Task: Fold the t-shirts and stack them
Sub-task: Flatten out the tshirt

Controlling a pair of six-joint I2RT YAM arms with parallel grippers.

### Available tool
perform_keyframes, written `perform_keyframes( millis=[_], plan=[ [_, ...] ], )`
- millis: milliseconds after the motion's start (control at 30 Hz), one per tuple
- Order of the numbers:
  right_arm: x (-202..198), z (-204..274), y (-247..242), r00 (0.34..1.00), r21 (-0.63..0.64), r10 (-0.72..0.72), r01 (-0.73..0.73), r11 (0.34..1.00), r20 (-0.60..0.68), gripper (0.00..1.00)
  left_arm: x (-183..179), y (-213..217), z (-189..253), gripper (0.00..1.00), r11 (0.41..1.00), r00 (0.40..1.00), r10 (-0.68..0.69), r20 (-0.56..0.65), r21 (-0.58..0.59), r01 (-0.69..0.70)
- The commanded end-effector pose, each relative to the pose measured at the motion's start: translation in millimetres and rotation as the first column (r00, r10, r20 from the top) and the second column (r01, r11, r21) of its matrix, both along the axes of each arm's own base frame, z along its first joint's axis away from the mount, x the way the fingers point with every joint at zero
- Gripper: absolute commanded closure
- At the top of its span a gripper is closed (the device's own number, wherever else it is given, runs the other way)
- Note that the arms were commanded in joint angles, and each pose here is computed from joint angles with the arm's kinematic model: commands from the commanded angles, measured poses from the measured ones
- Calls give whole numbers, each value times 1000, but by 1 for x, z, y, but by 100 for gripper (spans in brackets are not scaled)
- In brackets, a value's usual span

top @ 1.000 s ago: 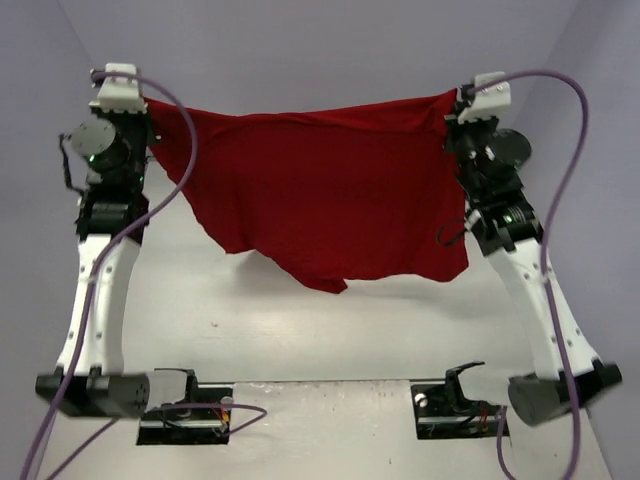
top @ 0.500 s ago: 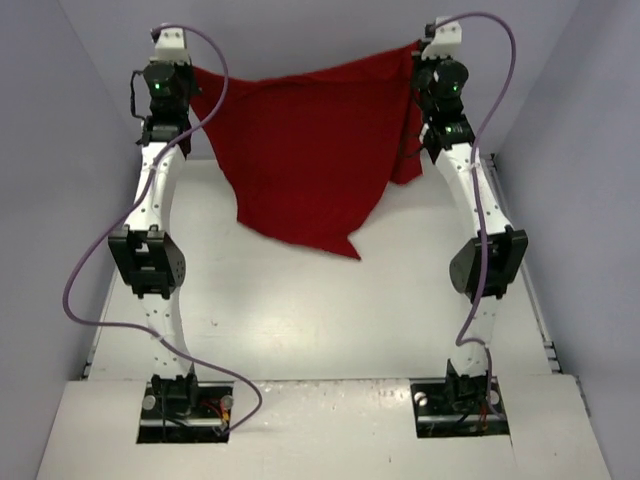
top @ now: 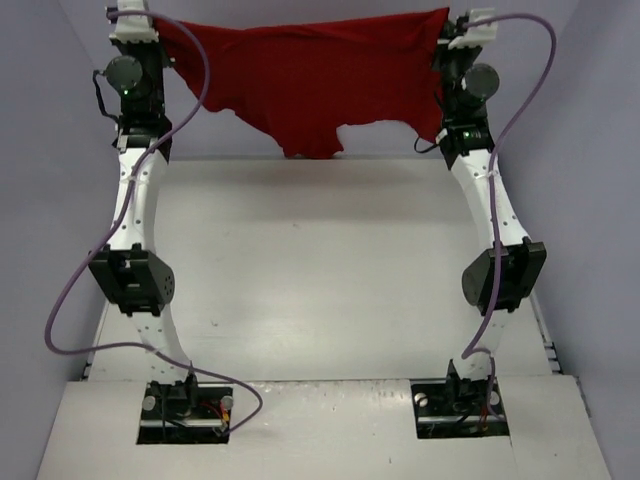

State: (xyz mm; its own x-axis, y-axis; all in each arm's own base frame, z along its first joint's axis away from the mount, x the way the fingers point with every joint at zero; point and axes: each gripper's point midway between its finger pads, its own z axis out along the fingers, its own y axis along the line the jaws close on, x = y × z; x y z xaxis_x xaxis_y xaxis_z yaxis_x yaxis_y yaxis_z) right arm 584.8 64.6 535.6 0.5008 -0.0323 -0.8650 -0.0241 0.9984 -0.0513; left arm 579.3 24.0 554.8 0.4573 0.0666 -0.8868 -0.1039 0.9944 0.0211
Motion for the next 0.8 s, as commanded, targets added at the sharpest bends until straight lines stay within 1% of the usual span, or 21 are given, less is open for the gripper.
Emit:
perform_keyframes(
  millis=[0, 33, 100, 167, 233, 267, 300, 400, 433, 467, 533, 567, 600, 633, 667, 733, 767],
  plan=[
    [-16, 7, -6, 995, -21, 35, -33, 999, 93, 100, -10, 4, -14, 100, 998, 1000, 1, 22, 59, -2],
    [-11, -6, -5, 997, -25, 37, -35, 999, 65, 100, -9, 2, -16, 100, 998, 1000, -8, 17, 65, 7],
    [-2, -37, 1, 998, -45, 64, -64, 997, 7, 100, 1, -3, -77, 100, 997, 994, -31, -108, 64, 38],
    [6, -67, 6, 994, -59, 91, -94, 994, -54, 100, 6, -5, -121, 100, 996, 980, -40, -196, 71, 55],
    [11, -94, 11, 988, -75, 113, -121, 990, -108, 100, 7, -6, -148, 100, 994, 967, -44, -250, 84, 67],
    [12, -110, 13, 983, -87, 122, -135, 987, -141, 100, 7, -8, -179, 100, 992, 950, -50, -309, 95, 84],
    [13, -129, 15, 975, -93, 128, -147, 985, -180, 100, 5, -11, -196, 100, 989, 937, -61, -343, 104, 102],
    [3, -167, 18, 953, -129, 150, -189, 973, -264, 100, -6, -13, -225, 100, 985, 914, -73, -399, 117, 130],
    [-2, -167, 18, 951, -145, 151, -195, 970, -268, 100, -11, -15, -234, 100, 982, 905, -80, -418, 121, 143],
    [-7, -184, 22, 932, -166, 172, -233, 958, -320, 100, -16, -20, -241, 100, 977, 894, -101, -436, 125, 172],
    [-20, -194, 24, 915, -225, 171, -265, 938, -366, 100, -30, -25, -253, 100, 967, 876, -117, -469, 147, 208],
    [-27, -213, 26, 887, -248, 178, -304, 920, -427, 100, -37, -28, -260, 100, 960, 861, -129, -492, 157, 233],
    [-37, -240, 29, 841, -266, 188, -360, 894, -507, 100, -45, -31, -269, 100, 951, 842, -139, -522, 166, 260],
    [-47, -253, 28, 817, -295, 176, -386, 874, -549, 100, -50, -34, -276, 100, 945, 826, -149, -544, 168, 281],
    [-61, -266, 26, 791, -331, 159, -417, 846, -591, 100, -64, -42, -285, 100, 921, 799, -183, -573, 186, 344],
    [-87, -312, 24, 718, -383, 122, -499, 777, -686, 100, -84, -57, -305, 100, 869, 734, -239, -636, 198, 454],
    [-100, -320, 22, 706, -409, 108, -520, 750, -700, 100, -94, -63, -315, 100, 841, 697, -265, -666, 193, 505]
  ],
)
